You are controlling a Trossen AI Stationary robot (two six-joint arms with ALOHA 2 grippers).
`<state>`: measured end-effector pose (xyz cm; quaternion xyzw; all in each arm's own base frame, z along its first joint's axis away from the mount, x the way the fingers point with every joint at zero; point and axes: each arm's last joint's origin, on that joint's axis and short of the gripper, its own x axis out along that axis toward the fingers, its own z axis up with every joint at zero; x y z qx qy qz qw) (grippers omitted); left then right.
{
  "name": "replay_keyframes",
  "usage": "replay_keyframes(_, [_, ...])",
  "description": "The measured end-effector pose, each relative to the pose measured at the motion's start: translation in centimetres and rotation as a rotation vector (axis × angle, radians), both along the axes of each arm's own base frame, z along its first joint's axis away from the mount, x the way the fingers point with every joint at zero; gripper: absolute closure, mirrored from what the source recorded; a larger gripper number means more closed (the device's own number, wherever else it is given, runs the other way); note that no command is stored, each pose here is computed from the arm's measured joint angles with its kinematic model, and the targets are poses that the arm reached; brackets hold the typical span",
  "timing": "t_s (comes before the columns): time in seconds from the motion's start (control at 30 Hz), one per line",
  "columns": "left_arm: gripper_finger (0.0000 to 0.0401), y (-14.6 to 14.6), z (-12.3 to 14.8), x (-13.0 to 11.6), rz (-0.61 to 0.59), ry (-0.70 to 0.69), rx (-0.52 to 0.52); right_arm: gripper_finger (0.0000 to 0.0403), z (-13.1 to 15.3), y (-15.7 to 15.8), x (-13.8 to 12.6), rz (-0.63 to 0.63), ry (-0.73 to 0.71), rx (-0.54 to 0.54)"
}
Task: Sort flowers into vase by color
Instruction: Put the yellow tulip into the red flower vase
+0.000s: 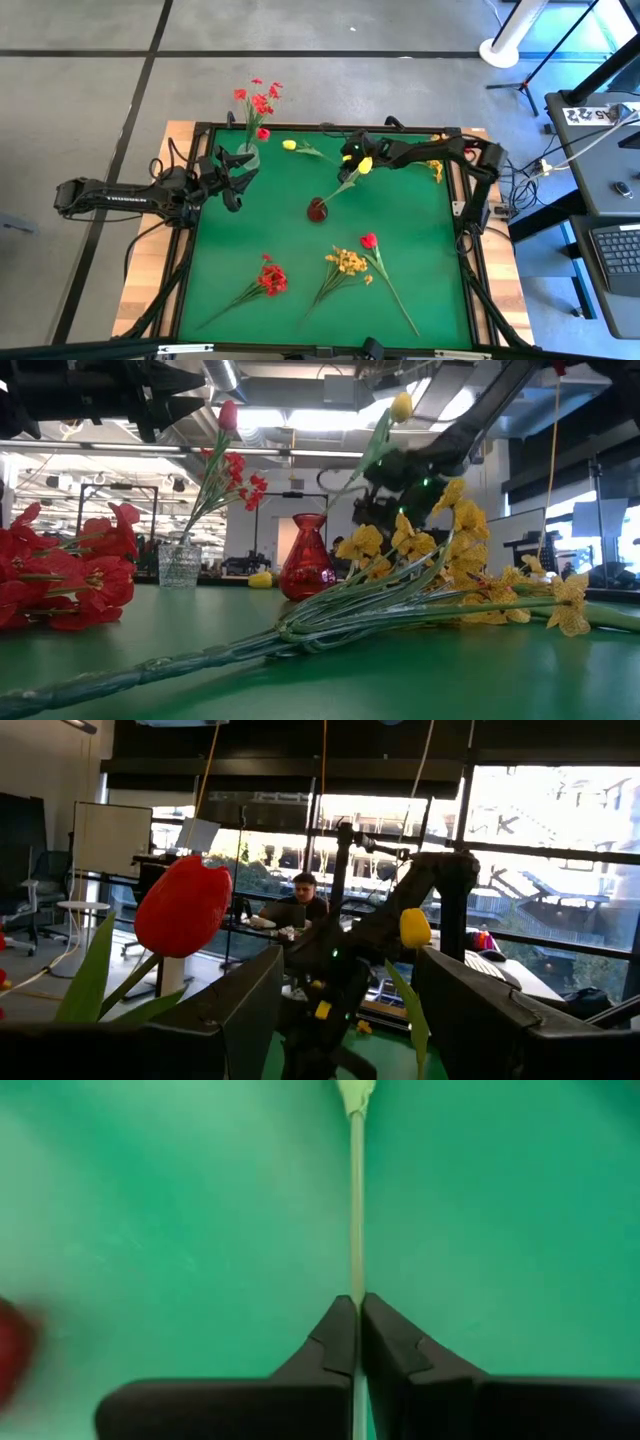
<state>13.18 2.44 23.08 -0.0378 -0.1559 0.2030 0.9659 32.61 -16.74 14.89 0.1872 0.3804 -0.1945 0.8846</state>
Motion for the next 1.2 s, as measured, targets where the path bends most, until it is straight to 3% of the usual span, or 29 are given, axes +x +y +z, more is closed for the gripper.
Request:
replay_keyframes(0.47, [0.0177, 0.0, 0.0, 0.0, -0.011, -0.014, -0.025, 0.0401, 10.8, 1.0, -4.9, -0.154, -0.084, -0.267])
replay_keyframes(0.8, [0.0177, -0.3, 0.0, 0.1, -0.041, -0.021, -0.057, 0.0402, 18.0, 3.5, -9.4, -0.183, -0.293, -0.401])
replay_keyframes(1.07, [0.0177, -1.1, 1.6, 1.3, -0.108, 0.024, -0.074, 0.0402, 22.6, 8.1, -12.4, -0.014, -0.552, -0.418])
replay_keyframes(1.2, [0.0177, -1.5, 2.4, 2.5, -0.141, 0.05, -0.075, 0.0403, 23.1, 11.2, -13.1, 0.098, -0.71, -0.425])
